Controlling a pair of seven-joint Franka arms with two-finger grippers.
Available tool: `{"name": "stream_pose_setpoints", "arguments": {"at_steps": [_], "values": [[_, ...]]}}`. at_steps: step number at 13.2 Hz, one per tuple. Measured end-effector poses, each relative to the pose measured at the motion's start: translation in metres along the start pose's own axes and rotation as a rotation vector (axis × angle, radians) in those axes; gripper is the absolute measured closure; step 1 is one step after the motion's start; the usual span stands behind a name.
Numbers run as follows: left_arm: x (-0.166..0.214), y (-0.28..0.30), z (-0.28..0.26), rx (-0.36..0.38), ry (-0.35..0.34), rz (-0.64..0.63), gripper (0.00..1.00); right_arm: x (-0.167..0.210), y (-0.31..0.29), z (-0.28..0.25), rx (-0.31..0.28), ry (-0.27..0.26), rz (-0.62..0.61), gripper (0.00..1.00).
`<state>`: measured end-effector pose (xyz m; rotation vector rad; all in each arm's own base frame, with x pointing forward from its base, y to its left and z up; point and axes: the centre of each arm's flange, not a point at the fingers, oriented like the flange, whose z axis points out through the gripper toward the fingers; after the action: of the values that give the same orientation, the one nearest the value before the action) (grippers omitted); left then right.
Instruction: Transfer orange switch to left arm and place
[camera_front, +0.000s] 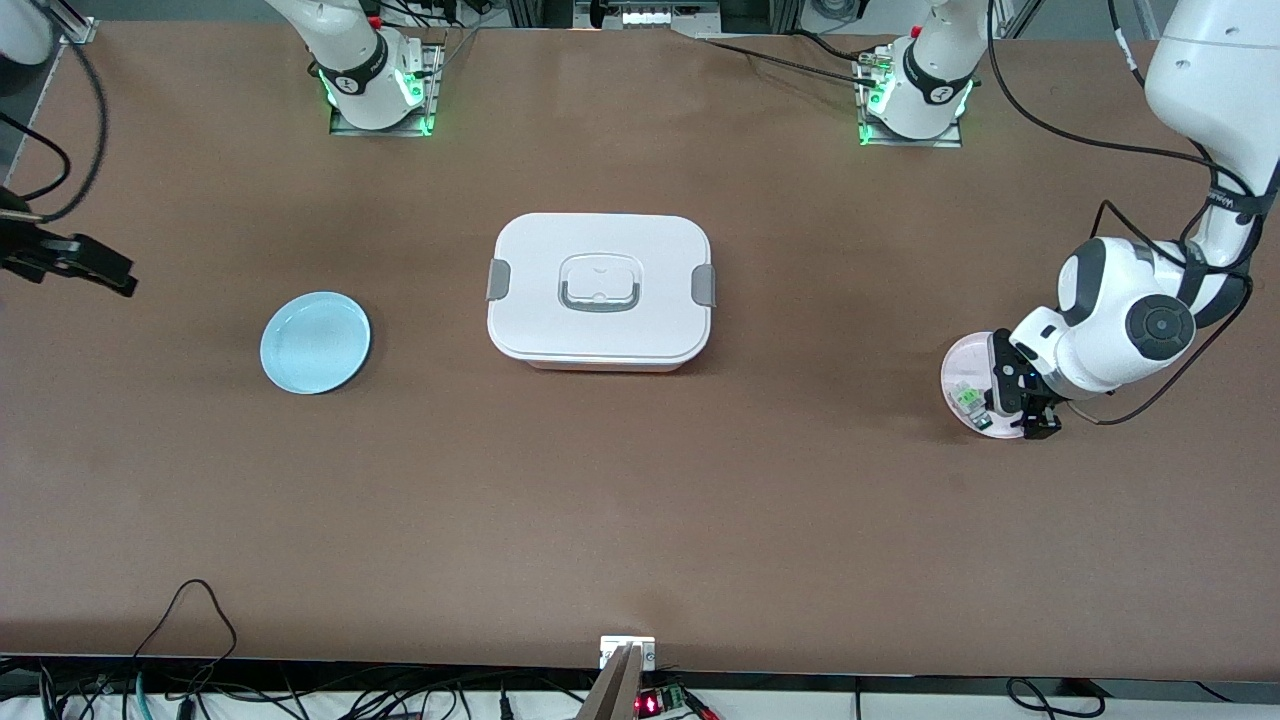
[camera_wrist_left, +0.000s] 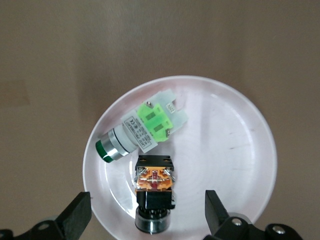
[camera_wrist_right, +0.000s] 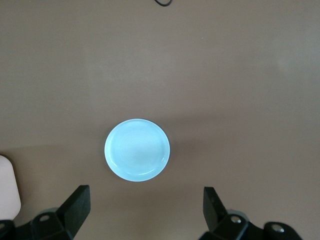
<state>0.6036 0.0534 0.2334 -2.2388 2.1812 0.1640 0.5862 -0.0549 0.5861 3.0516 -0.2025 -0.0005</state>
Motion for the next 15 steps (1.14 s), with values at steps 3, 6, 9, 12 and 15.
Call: {"name": "stream_pose_setpoints", "arguments": {"at_steps": [3,6,9,12,15], "values": [[0.013,0.002,-0.058,-0.079,-0.02,-0.129,0.0,-0.003,-0.004,-0.001,0.0,-0.013,-0.015,0.0],[0.003,0.0,-0.103,-0.174,-0.018,-0.318,0.0,-0.005,-0.006,-0.002,0.009,-0.018,-0.073,0.0],[0.003,0.001,-0.166,-0.281,-0.044,-0.556,0.0,-0.011,-0.003,-0.003,0.01,-0.056,-0.08,0.0],[0.021,0.006,-0.226,-0.321,-0.085,-0.788,0.0,-0.028,0.0,-0.021,0.012,-0.08,-0.078,0.0],[0.077,0.02,-0.291,-0.297,-0.118,-0.981,0.0,-0.044,0.002,-0.033,0.016,-0.06,-0.077,0.0]]}}
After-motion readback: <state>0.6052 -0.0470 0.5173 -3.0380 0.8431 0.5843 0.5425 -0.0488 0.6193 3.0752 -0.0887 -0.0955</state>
